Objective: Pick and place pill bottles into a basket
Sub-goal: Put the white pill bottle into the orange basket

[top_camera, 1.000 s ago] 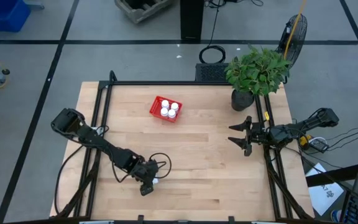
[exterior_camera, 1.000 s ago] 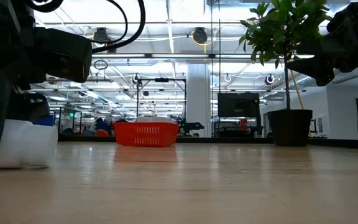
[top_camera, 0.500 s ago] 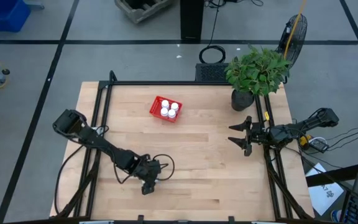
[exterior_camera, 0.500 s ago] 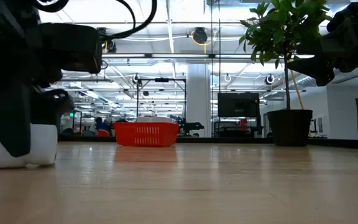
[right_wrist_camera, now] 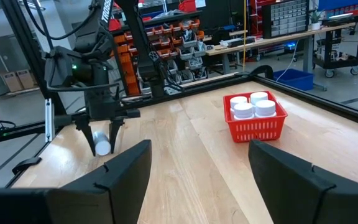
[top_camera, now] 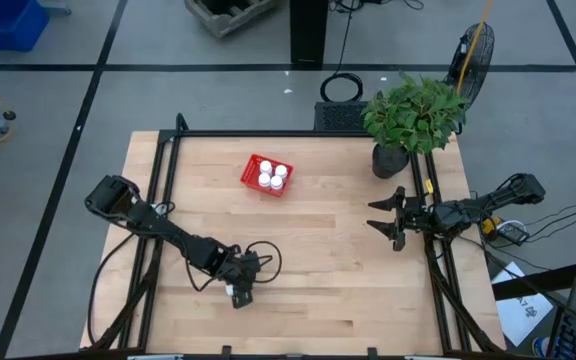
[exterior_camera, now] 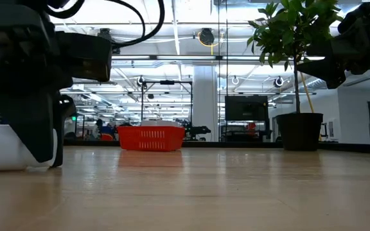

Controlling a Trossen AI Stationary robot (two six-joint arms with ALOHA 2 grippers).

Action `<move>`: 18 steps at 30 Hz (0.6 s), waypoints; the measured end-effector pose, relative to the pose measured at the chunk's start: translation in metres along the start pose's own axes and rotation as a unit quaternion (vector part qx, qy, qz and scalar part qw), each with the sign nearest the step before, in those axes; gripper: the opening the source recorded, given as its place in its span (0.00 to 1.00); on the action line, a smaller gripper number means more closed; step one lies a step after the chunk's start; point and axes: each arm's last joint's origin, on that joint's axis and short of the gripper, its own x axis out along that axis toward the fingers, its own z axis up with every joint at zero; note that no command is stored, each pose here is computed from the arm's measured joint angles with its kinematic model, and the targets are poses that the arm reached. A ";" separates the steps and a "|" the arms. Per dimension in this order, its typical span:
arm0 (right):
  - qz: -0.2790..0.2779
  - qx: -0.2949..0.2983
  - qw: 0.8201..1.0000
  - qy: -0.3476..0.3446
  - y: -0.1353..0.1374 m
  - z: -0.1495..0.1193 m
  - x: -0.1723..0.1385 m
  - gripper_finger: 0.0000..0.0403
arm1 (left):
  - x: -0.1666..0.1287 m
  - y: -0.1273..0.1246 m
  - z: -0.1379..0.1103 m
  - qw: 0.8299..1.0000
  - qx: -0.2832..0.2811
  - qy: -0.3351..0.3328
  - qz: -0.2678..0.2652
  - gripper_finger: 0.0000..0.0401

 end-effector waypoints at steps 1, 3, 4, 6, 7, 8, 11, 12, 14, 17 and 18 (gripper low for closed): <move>0.000 0.000 1.000 0.000 0.000 0.000 0.000 0.65 | 0.000 0.000 0.000 1.000 -0.002 0.004 -0.003 0.41; 0.000 0.000 1.000 0.000 0.000 0.000 0.000 0.65 | 0.000 0.000 0.000 1.000 -0.003 0.010 -0.009 0.41; 0.000 0.000 1.000 0.000 0.000 0.000 0.000 0.65 | 0.000 0.000 0.000 1.000 -0.002 0.016 -0.014 0.41; 0.000 0.000 1.000 0.000 0.000 0.000 0.000 0.65 | 0.000 -0.001 -0.001 0.999 -0.011 0.030 -0.024 0.43; 0.000 0.000 1.000 0.000 0.000 0.000 0.000 0.65 | 0.000 0.000 -0.002 0.999 -0.014 0.036 -0.024 0.48; 0.000 0.000 1.000 0.000 0.000 0.000 0.000 0.65 | -0.001 0.000 -0.002 0.999 -0.012 0.041 -0.024 0.53; 0.000 0.000 1.000 0.000 0.000 0.000 0.000 0.65 | -0.001 0.000 -0.003 0.998 -0.011 0.053 -0.027 0.68; 0.000 0.000 1.000 0.000 0.000 0.000 0.000 0.65 | -0.001 0.000 -0.003 0.998 -0.009 0.054 -0.027 0.70; 0.000 0.000 1.000 0.000 0.000 0.000 0.000 0.64 | -0.001 0.000 -0.004 0.998 -0.007 0.054 -0.028 0.72; 0.000 0.000 1.000 0.000 0.000 0.000 0.000 0.64 | -0.001 0.000 -0.004 0.998 -0.008 0.061 -0.030 0.65; 0.000 0.000 1.000 0.000 0.000 0.000 0.000 0.65 | -0.001 0.000 -0.005 0.998 -0.005 0.062 -0.029 0.61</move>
